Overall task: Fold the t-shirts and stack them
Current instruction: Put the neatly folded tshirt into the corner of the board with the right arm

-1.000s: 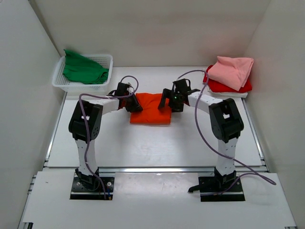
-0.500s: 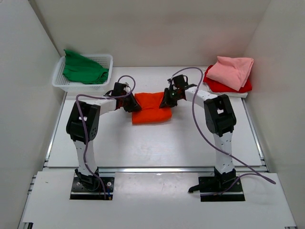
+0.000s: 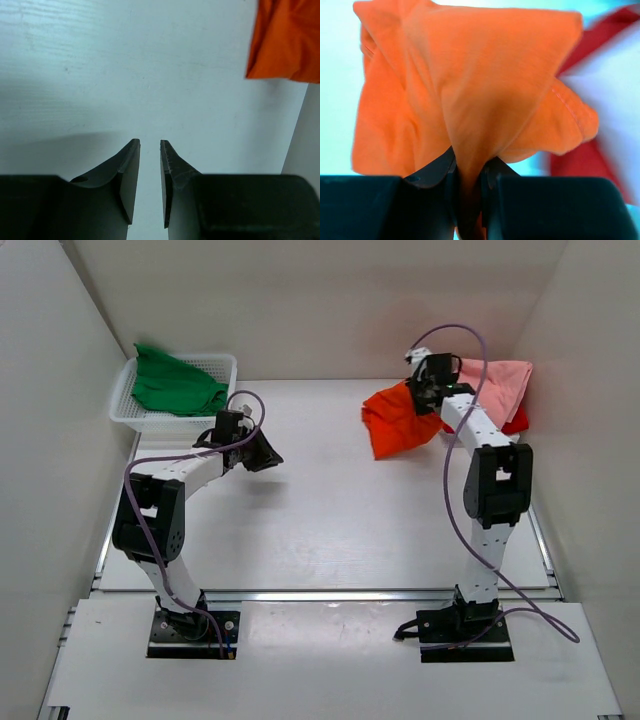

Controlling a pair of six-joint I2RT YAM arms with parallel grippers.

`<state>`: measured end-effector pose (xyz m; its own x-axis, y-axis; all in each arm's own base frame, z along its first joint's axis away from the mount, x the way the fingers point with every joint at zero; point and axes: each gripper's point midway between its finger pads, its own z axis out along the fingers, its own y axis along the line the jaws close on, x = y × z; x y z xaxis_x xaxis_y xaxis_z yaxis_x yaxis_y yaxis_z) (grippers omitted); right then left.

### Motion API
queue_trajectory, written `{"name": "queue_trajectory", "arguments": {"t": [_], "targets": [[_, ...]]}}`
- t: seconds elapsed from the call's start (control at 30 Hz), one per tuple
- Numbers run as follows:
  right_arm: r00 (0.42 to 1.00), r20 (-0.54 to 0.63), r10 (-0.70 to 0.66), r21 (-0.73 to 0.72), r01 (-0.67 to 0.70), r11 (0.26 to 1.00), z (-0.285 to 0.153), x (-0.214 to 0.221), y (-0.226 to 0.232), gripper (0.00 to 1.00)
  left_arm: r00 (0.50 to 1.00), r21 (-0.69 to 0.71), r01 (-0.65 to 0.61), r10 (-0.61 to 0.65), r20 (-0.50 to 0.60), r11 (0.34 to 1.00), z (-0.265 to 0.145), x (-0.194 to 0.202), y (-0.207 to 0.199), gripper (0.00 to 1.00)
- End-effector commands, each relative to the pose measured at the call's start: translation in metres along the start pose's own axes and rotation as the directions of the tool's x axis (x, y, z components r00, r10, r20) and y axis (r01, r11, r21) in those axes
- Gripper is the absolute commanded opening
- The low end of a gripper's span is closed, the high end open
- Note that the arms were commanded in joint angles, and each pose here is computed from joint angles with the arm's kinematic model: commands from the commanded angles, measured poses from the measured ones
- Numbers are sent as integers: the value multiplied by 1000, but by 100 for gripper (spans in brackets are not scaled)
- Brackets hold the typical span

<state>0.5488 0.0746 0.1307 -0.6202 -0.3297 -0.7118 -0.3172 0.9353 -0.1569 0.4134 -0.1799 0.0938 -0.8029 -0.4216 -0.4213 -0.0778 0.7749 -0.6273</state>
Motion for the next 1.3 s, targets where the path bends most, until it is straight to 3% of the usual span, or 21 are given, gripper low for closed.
{"name": "queue_trajectory", "arguments": {"t": [0.0, 0.23, 0.43, 0.6, 1.0, 1.07, 1.17, 1.27], "targets": [[971, 229, -67, 197, 21, 980, -55, -64, -86, 0, 999, 5, -28, 28, -22, 1000, -6, 8, 1, 34], [881, 471, -40, 209, -67, 976, -106, -108, -160, 0, 997, -18, -45, 44, -58, 999, -1, 20, 9, 34], [850, 523, -67, 250, -78, 965, -112, -125, -212, 0, 995, -47, -53, 49, -89, 997, 2, 31, 18, 35], [871, 490, -33, 264, -112, 958, -93, -116, -240, 0, 994, -61, -63, 57, -93, 996, 4, 30, 22, 35], [911, 319, 262, 234, -344, 909, -7, -8, -277, 0, 990, -70, -62, 53, -129, 996, 21, 41, 24, 35], [931, 276, 240, 295, -320, 900, 10, 4, -277, 0, 989, -77, -66, 54, -139, 995, 22, 45, 26, 35], [946, 207, 250, 471, -320, 822, 21, 30, -298, 0, 989, -85, -62, 50, -141, 994, 22, 47, 31, 35], [934, 198, 296, 476, -356, 804, 33, 45, -306, 0, 988, -91, -63, 49, -148, 994, 22, 49, 33, 35]]}}
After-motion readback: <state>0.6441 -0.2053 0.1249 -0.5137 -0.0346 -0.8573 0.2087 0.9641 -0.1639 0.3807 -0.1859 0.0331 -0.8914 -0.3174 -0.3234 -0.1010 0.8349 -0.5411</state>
